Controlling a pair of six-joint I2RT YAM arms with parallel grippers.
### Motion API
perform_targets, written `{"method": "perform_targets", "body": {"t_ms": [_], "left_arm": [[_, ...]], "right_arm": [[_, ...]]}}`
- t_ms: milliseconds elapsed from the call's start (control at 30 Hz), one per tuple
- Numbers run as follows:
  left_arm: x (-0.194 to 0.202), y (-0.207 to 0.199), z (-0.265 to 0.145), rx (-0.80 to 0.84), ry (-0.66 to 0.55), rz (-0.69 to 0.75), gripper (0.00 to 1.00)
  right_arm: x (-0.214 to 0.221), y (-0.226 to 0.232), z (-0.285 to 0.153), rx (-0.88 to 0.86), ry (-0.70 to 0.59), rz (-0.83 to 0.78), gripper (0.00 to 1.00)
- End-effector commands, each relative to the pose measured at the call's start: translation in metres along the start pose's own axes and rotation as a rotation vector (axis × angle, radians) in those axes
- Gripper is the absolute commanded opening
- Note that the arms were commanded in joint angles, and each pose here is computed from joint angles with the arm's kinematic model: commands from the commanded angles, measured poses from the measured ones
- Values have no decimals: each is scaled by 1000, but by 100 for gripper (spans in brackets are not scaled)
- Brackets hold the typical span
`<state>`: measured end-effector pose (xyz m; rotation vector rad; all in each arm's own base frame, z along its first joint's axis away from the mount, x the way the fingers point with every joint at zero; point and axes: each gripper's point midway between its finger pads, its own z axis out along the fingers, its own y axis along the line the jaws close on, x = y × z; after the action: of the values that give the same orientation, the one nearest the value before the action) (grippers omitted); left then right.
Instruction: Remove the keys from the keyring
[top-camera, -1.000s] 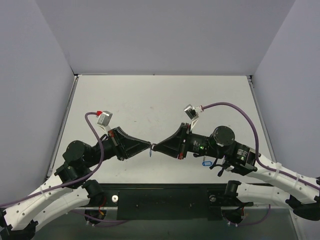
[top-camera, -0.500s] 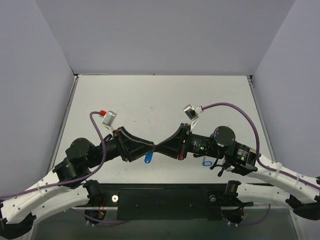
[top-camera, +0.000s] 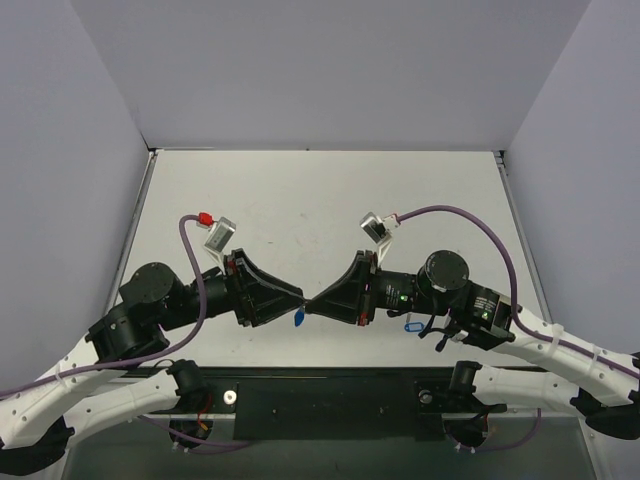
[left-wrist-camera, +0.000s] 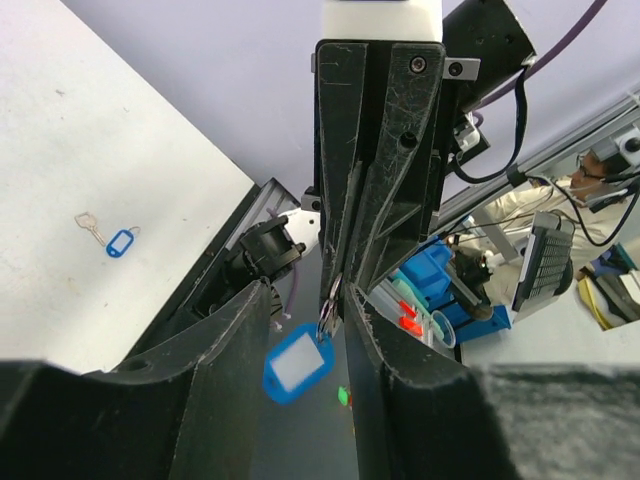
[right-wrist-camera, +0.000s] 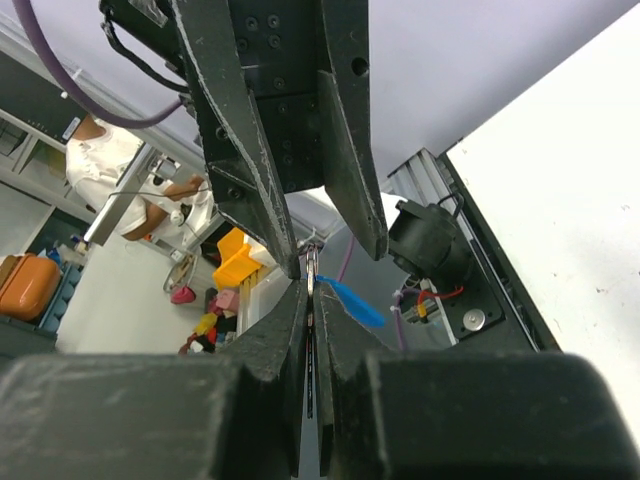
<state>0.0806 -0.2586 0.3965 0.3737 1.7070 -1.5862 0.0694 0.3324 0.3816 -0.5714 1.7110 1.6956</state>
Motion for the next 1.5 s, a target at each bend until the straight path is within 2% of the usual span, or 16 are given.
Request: {"method": "perform_targets", "body": {"t_ms": [0,167,333,400,467,567,633,700,800,1067,1467], "left_arm": [[8,-11,-2,50,72,69,43],[7,-12,0,49,85,80,35],[9,-14,2,71,93,74,22],[11,-15,3,80,98,67,14],[11,-16,3,88,93,56,0],[7,-13,4,68,67,38,0],[4,-11,4,50,50,28,0],[1,-10,5,37,37,21,0],[-5,-12,4,38,9,13,0],[-17,-19,-1,55,-56,-12,0],[-16,-14,5,51,-63,-30,0]], "right_arm": [[-14,29,-2,-90,-16,-19,0],[-13,29,-1,-92,-10,-18,0],[-13,30,-1,-94,-10,-21,0],[-15,30,-1,-93,-20,-23,0],[-15,31,-2,-95,-24,-24,0],[-16,29,-1,-89,-29,-25,0],[-15,28,-2,-84,-33,-25,14],[-16,28,-3,-84,-37,-27,22],[-18,29,-7,-86,-50,-35,28],[-22,30,-15,-87,-92,-52,27],[-22,29,-6,-90,-78,-34,24]]}}
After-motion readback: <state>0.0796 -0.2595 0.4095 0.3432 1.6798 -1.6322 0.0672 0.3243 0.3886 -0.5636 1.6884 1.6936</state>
